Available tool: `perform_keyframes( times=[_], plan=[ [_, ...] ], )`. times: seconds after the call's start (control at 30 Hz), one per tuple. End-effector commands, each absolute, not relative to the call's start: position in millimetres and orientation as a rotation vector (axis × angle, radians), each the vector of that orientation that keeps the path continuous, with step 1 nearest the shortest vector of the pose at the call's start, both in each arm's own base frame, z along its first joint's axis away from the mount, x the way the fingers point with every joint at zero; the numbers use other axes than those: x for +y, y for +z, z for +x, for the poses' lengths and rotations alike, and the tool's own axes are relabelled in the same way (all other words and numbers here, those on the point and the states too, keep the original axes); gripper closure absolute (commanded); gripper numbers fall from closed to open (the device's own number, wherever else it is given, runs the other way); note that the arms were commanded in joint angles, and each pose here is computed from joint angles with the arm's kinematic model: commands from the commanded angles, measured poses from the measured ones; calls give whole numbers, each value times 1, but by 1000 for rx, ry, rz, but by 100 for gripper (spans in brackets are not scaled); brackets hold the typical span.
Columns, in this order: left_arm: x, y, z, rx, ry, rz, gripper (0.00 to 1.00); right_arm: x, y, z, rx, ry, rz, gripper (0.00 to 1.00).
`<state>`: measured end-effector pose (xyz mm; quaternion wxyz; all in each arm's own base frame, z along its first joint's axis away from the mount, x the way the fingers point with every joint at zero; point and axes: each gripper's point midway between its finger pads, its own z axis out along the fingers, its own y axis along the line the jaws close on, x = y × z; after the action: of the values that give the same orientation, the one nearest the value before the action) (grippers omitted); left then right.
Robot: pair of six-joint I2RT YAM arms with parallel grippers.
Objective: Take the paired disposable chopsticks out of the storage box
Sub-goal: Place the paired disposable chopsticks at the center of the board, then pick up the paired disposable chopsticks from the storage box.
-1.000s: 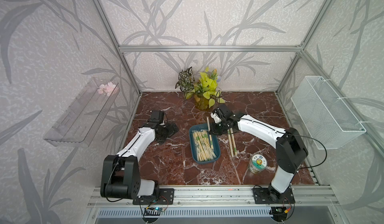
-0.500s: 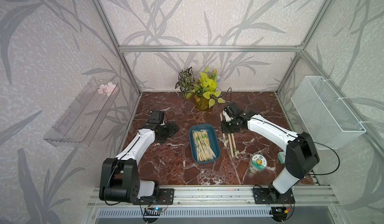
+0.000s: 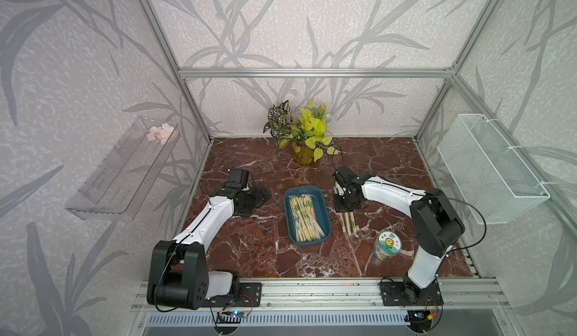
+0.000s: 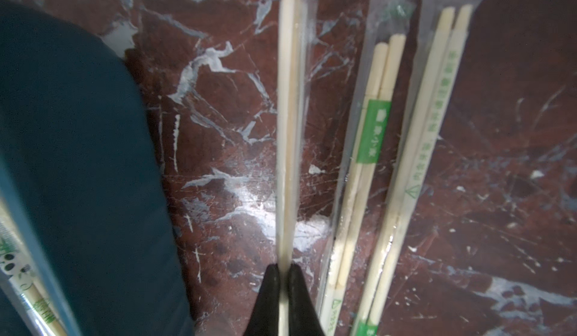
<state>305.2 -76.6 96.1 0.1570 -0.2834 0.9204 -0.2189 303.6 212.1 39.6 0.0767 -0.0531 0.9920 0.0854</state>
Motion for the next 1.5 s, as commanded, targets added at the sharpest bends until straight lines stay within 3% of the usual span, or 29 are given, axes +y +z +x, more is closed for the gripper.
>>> perform_keyframes(
  times=[0.0,0.17,0.27,0.63,0.97,1.2,1.47],
  plan=[
    [-77,98,306,2619,-632,-806,1,207,36,305,2972,213,-158,89],
    [-77,97,305,2625,-629,-799,1,204,32,304,2985,182,-156,83],
    [-77,96,304,2627,-629,-798,1,203,34,303,2982,174,-152,74],
    [-78,95,307,2637,-626,-790,1,220,78,308,2902,320,-172,72],
    [-76,96,310,2638,-609,-786,1,289,124,299,2797,453,-400,72],
    [-76,96,311,2641,-600,-783,1,326,117,281,2801,425,-589,72],
    [-75,97,313,2638,-596,-775,1,327,78,266,2884,312,-692,72]
  ],
)
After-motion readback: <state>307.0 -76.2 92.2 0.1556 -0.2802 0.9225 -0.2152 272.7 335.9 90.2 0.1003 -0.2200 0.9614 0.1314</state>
